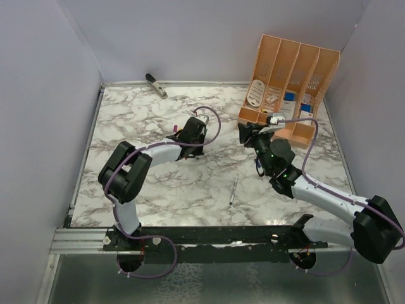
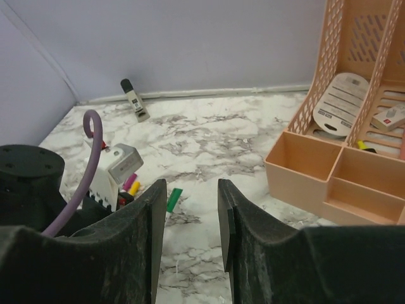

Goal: Insert the pens into the pen caps

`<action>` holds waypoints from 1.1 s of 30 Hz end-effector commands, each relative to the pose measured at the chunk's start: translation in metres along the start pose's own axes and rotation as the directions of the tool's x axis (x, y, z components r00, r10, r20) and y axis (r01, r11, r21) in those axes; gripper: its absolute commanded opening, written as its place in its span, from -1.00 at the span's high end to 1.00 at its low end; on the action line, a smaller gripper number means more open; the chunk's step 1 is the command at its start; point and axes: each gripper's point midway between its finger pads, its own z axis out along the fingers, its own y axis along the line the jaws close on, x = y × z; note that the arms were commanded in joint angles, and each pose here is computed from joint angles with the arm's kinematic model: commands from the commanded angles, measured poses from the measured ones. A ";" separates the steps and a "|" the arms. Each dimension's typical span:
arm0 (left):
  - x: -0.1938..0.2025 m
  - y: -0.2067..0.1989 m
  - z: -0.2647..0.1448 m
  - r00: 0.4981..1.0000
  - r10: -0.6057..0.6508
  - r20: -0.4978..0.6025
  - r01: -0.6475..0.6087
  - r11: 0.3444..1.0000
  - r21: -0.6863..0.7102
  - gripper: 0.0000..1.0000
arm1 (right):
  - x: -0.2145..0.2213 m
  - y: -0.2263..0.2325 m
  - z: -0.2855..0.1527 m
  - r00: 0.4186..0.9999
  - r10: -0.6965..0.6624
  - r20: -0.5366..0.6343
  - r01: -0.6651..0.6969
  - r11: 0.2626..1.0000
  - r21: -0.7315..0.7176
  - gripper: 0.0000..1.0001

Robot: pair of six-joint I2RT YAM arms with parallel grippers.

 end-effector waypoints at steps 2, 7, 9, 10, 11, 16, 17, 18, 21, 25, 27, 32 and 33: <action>-0.005 0.015 0.009 1.000 0.006 -0.011 -0.006 0.998 -0.062 1.00 | 0.007 -0.009 -0.007 1.000 -0.007 -0.026 0.008 0.999 0.037 0.25; -0.003 0.019 0.014 0.999 -0.009 -0.034 0.007 0.997 -0.074 0.71 | 0.012 -0.009 -0.007 0.999 -0.006 -0.041 0.008 0.999 0.035 0.25; 0.000 0.020 0.015 0.999 -0.013 -0.045 0.010 0.997 -0.078 0.51 | 0.013 -0.008 -0.007 0.999 -0.005 -0.044 0.006 0.999 0.033 0.25; 0.000 0.020 0.015 0.999 -0.014 -0.047 0.011 0.997 -0.079 0.46 | 0.013 -0.008 -0.006 0.999 -0.005 -0.045 0.007 0.999 0.034 0.25; 0.000 0.020 0.015 0.999 -0.016 -0.046 0.012 0.997 -0.078 0.40 | 0.014 -0.008 -0.006 0.999 -0.006 -0.046 0.008 0.999 0.033 0.25; -0.004 0.019 0.012 0.999 -0.016 -0.032 0.014 0.997 -0.074 0.24 | 0.015 -0.009 -0.006 0.999 -0.011 -0.048 0.013 0.999 0.039 0.25; -0.007 0.018 0.011 1.000 -0.016 -0.025 0.015 0.997 -0.071 0.22 | 0.015 -0.010 -0.006 0.999 -0.013 -0.046 0.015 0.999 0.042 0.25; -0.011 0.017 0.008 1.000 -0.016 -0.012 0.015 0.998 -0.066 0.21 | 0.014 -0.011 -0.006 0.999 -0.014 -0.045 0.017 0.999 0.045 0.25; -0.026 0.012 0.000 0.999 -0.017 0.028 0.018 0.999 -0.047 0.17 | 0.015 -0.014 -0.005 0.999 -0.023 -0.043 0.025 0.998 0.064 0.25; -0.044 0.005 -0.017 0.997 -0.017 0.077 0.019 1.000 -0.018 0.14 | 0.016 -0.025 -0.006 0.999 -0.028 -0.037 0.032 0.992 0.119 0.24; -0.052 0.001 -0.027 0.994 -0.021 0.103 0.021 1.000 0.000 0.14 | 0.017 -0.032 -0.007 0.999 -0.028 -0.035 0.034 0.987 0.160 0.20; -0.060 -0.012 -0.053 0.988 -0.022 0.153 0.012 0.998 0.064 0.11 | 0.023 -0.057 -0.010 0.998 -0.046 -0.051 0.058 0.960 0.275 0.41; -0.059 -0.017 -0.057 0.987 -0.018 0.157 0.005 0.996 0.084 0.10 | 0.025 -0.061 -0.011 0.997 -0.048 -0.060 0.063 0.954 0.291 0.42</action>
